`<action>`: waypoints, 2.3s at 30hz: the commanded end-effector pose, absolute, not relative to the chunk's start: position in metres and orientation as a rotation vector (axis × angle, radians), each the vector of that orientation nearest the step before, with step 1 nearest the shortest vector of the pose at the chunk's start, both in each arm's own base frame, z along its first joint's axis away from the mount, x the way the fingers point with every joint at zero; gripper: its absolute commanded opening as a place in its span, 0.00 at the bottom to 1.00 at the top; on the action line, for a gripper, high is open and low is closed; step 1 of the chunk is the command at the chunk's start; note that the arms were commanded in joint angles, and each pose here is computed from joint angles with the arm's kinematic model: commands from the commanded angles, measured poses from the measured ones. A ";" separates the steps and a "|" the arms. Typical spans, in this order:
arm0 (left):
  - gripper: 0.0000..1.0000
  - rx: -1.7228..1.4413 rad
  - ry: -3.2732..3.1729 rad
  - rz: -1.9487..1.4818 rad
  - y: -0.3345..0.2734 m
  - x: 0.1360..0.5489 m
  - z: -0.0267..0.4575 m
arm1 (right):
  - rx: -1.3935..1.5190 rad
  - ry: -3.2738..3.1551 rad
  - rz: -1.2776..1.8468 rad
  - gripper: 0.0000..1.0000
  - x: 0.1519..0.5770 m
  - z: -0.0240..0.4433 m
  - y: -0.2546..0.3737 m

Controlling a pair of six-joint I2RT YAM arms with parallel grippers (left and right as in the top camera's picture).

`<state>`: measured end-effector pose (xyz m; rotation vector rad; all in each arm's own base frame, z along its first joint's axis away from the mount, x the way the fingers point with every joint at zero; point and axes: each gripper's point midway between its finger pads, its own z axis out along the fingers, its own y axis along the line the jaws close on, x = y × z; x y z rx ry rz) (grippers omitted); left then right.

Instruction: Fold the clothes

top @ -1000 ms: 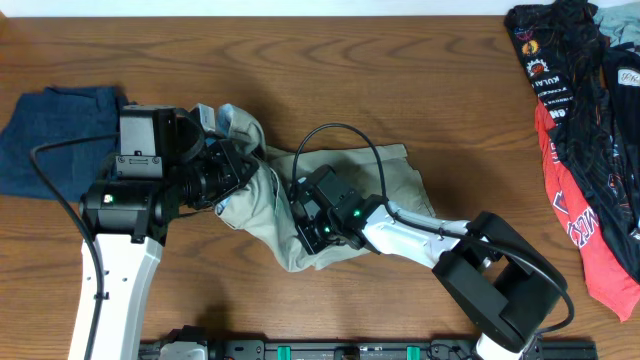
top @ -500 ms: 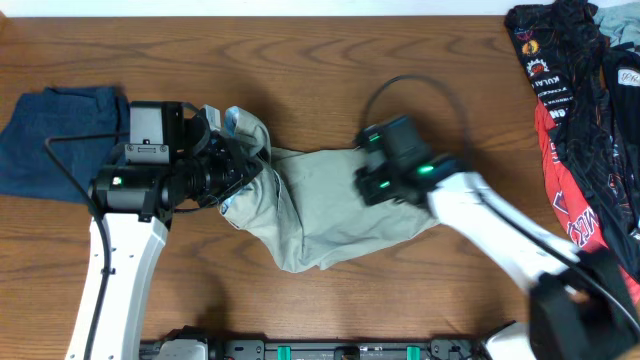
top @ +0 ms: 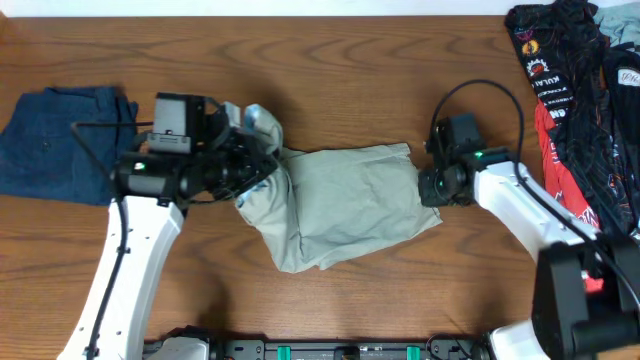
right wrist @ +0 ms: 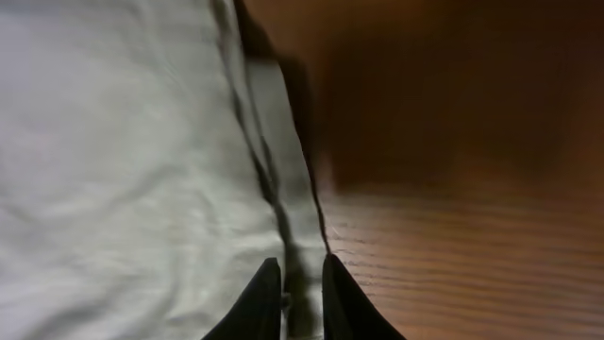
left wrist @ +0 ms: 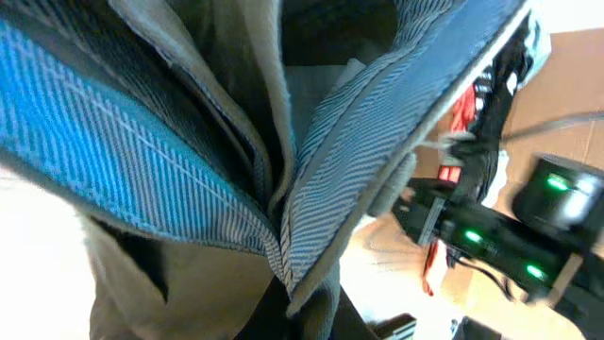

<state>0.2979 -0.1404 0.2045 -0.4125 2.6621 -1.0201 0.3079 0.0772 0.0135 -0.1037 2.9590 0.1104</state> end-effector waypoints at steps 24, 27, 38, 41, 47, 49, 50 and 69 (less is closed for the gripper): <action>0.58 -0.185 2.740 -1.209 -0.292 0.308 0.160 | -0.060 3.156 -0.057 0.24 0.260 -0.024 0.077; 0.60 -0.145 2.722 -1.168 -0.276 0.315 0.161 | 0.130 3.159 -0.227 0.24 0.265 -0.010 0.043; 0.79 -0.495 2.791 -0.453 -0.136 0.343 0.110 | -0.093 2.991 0.391 0.27 0.305 0.073 0.085; 0.89 -0.546 2.736 -0.380 -0.116 0.356 0.111 | -0.325 2.841 0.758 0.27 0.301 0.104 0.134; 0.94 -0.445 2.605 -0.387 -0.113 0.394 0.119 | -0.524 2.780 0.932 0.31 0.282 0.114 0.181; 0.94 -0.440 2.586 -0.396 -0.116 0.403 0.115 | -0.569 2.795 0.931 0.31 0.275 0.108 0.190; 0.94 -0.439 2.584 -0.397 -0.117 0.407 0.110 | -0.587 2.812 0.920 0.31 0.270 0.104 0.195; 0.81 -0.562 3.151 -0.329 -0.122 0.323 -0.016 | -0.141 3.204 0.066 0.52 0.221 -0.007 0.121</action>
